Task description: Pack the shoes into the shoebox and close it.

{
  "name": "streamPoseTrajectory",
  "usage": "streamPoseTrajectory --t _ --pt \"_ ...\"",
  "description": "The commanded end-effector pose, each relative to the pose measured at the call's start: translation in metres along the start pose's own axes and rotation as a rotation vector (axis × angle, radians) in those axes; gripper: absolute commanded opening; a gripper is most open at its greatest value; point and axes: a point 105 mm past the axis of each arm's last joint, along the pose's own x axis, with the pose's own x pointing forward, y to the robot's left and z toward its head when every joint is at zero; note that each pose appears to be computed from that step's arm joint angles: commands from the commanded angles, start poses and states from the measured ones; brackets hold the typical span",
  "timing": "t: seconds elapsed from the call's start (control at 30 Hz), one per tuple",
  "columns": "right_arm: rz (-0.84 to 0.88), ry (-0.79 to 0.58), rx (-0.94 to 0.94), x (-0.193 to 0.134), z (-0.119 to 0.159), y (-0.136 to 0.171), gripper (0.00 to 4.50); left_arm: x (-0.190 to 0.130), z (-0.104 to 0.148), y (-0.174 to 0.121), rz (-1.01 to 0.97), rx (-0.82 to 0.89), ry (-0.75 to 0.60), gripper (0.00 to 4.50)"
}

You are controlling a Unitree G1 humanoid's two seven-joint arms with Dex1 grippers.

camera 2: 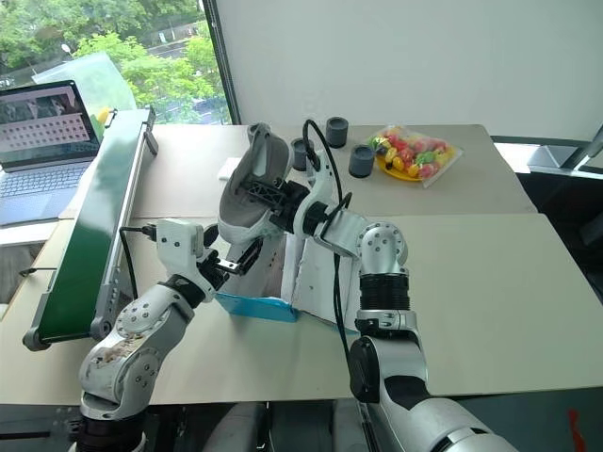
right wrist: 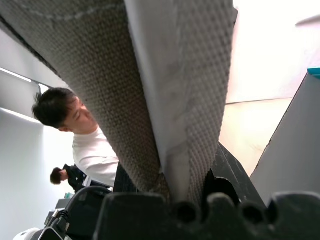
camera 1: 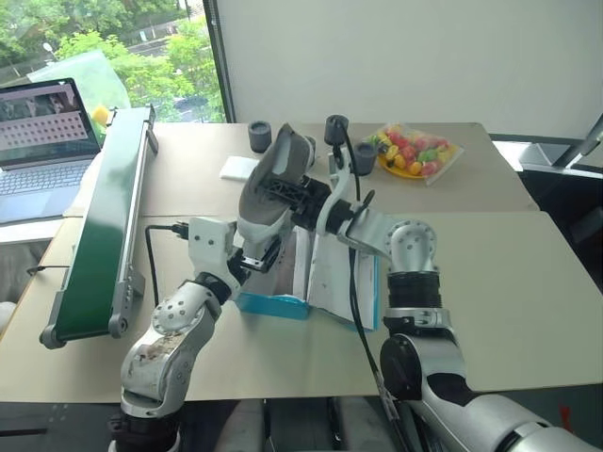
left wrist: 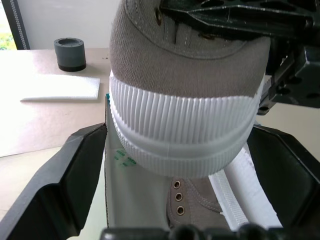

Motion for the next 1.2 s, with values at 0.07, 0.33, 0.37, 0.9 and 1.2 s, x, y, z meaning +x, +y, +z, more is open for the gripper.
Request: streamPoseTrajectory --t 0.07,0.33,0.37,0.9,1.2 --pt "-0.085 -0.060 -0.166 0.004 0.037 0.022 0.37 -0.032 0.014 -0.009 -0.185 0.154 -0.019 4.47" --pt "-0.300 0.253 -0.082 0.002 0.031 0.018 0.37 -0.068 0.004 0.026 -0.373 0.299 0.156 4.47" --pt "-0.304 0.293 -0.063 0.003 0.025 0.020 0.37 -0.069 0.005 0.029 -0.380 0.315 0.165 4.47" --pt "-0.645 0.557 0.101 0.007 -0.065 -0.043 0.37 -0.069 0.026 0.031 -0.438 0.437 0.140 4.47" --pt "-0.649 0.589 0.058 0.030 -0.094 -0.045 0.37 -0.081 0.022 0.057 -0.406 0.449 0.199 4.47"
